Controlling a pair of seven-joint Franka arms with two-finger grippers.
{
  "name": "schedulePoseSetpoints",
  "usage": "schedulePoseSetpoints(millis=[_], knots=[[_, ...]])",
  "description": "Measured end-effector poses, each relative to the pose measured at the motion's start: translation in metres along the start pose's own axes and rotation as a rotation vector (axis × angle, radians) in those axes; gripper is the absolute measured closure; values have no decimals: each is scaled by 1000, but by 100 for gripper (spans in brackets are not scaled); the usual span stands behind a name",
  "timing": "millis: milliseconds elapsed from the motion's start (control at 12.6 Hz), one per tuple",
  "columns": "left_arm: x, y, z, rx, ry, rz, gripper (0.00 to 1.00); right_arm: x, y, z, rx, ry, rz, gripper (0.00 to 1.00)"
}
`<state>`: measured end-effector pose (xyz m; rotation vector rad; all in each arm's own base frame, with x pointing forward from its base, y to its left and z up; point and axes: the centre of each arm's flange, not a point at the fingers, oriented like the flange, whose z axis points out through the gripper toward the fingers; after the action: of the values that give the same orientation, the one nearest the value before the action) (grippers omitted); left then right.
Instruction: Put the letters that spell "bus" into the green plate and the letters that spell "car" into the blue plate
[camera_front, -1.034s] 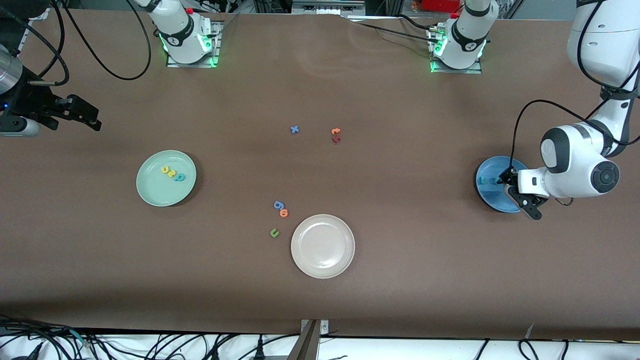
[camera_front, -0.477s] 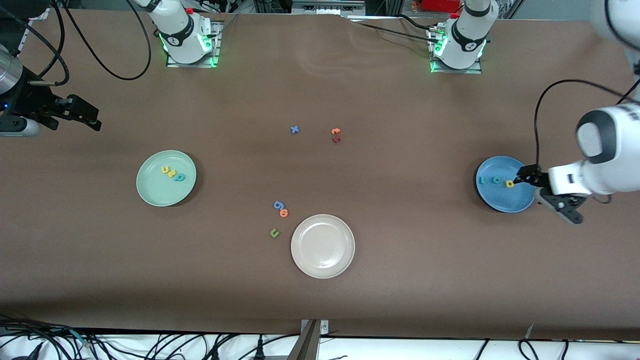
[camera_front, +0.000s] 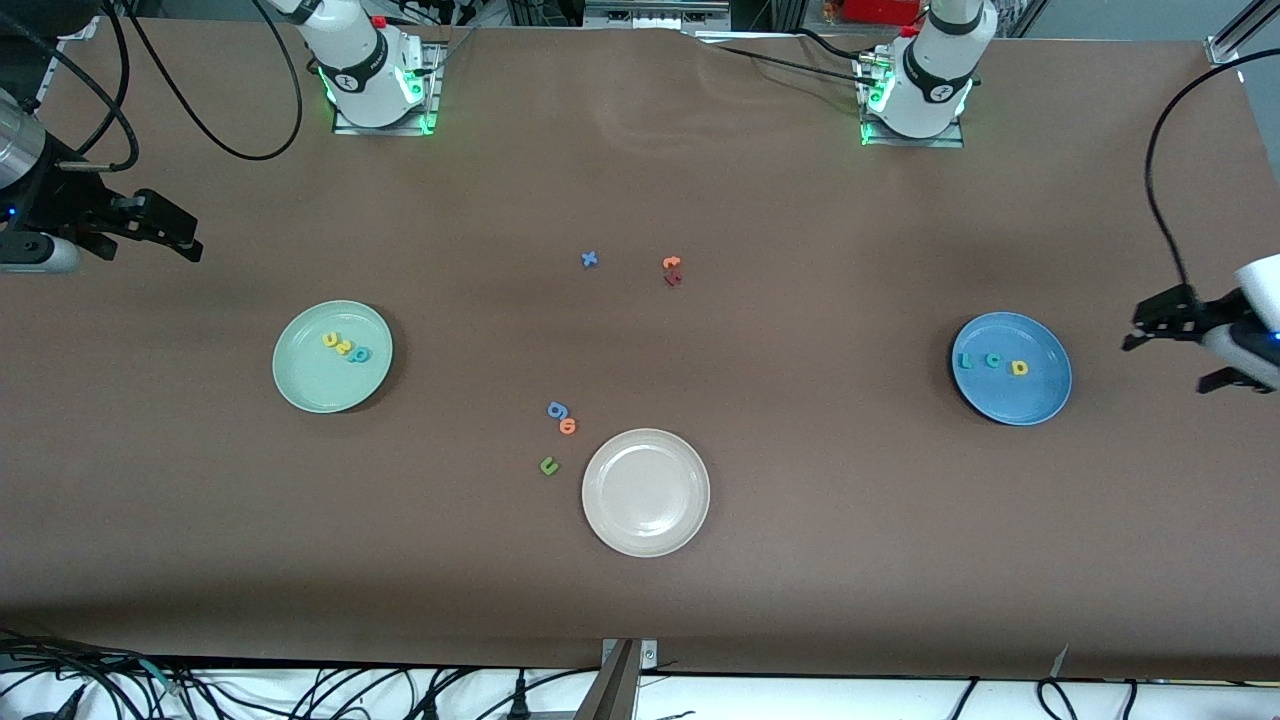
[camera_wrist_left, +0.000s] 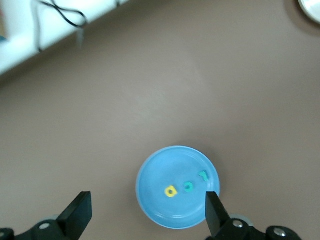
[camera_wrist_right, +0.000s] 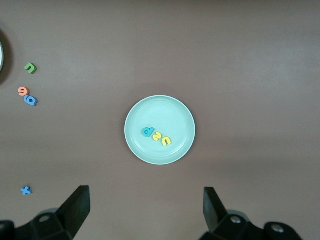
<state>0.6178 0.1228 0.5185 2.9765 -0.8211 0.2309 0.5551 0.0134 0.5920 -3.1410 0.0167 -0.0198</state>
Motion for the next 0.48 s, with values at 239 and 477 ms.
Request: schedulePoseSetpoints(millis=[239,477], knots=[[7,-4,-51,54,61,6,0,0,0,0,0,0,0,0],[3,-2,-62,36,44,2,0,0,0,0,0,0,0,0]])
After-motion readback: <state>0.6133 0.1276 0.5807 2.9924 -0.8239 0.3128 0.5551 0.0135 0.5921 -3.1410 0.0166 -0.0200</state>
